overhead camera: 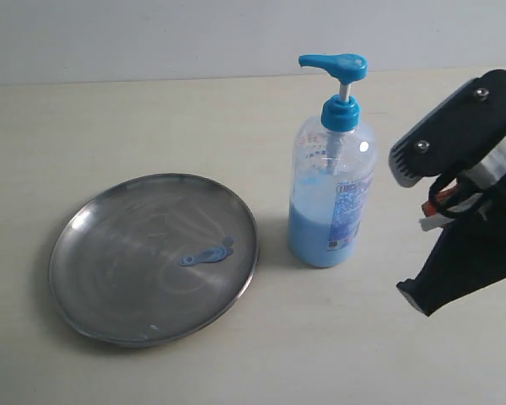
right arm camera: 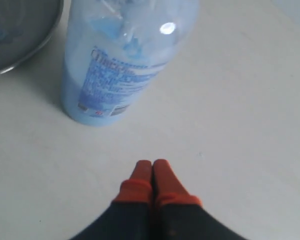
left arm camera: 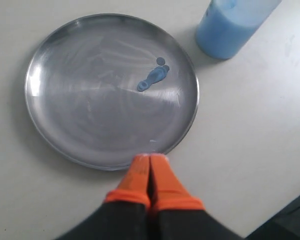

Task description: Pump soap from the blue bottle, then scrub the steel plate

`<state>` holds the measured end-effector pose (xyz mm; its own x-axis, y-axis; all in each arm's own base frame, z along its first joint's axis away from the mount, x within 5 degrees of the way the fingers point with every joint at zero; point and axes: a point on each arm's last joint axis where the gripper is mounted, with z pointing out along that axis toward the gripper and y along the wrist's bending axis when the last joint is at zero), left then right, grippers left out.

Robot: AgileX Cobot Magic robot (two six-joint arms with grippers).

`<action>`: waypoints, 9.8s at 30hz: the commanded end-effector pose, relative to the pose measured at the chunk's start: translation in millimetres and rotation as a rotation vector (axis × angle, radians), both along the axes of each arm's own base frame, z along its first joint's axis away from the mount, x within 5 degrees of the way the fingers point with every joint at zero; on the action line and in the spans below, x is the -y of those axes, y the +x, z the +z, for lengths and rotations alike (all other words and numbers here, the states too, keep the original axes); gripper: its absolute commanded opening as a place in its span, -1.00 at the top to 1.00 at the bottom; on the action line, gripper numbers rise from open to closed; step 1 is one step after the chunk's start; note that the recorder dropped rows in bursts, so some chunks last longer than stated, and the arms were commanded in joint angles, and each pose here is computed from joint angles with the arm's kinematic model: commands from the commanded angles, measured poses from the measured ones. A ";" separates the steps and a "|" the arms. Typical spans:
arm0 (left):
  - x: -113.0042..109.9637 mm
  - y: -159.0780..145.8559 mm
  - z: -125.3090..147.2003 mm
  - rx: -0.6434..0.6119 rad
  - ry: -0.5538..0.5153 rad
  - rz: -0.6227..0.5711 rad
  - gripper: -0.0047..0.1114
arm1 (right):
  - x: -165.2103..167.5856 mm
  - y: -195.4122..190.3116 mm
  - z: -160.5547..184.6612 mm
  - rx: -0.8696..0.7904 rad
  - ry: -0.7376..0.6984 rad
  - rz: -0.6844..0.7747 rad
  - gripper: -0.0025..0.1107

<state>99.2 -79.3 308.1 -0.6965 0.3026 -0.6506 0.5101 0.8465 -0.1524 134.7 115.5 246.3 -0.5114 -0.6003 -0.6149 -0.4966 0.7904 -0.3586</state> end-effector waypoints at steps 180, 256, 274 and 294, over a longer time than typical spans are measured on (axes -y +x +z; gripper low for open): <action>136.8 209.8 -203.6 -0.489 0.150 -0.015 0.92 | 76.8 -53.9 72.2 0.323 0.605 -0.029 0.96; 140.1 208.8 -208.3 -0.539 0.084 -0.014 0.92 | 77.2 -53.9 71.7 0.320 0.602 -0.034 0.96; 133.8 213.2 -210.2 -0.492 0.152 0.018 0.92 | 77.2 -53.9 71.7 0.320 0.602 -0.034 0.96; 133.8 198.6 -210.3 -0.618 0.181 -0.097 0.92 | 77.2 -53.9 71.7 0.320 0.602 -0.034 0.96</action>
<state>303.1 -216.8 105.6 -0.9057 0.4058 -0.1226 0.4232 0.8482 -0.3186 80.8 38.9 319.0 -0.2647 -0.0900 -0.9601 -0.4137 0.9099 0.0288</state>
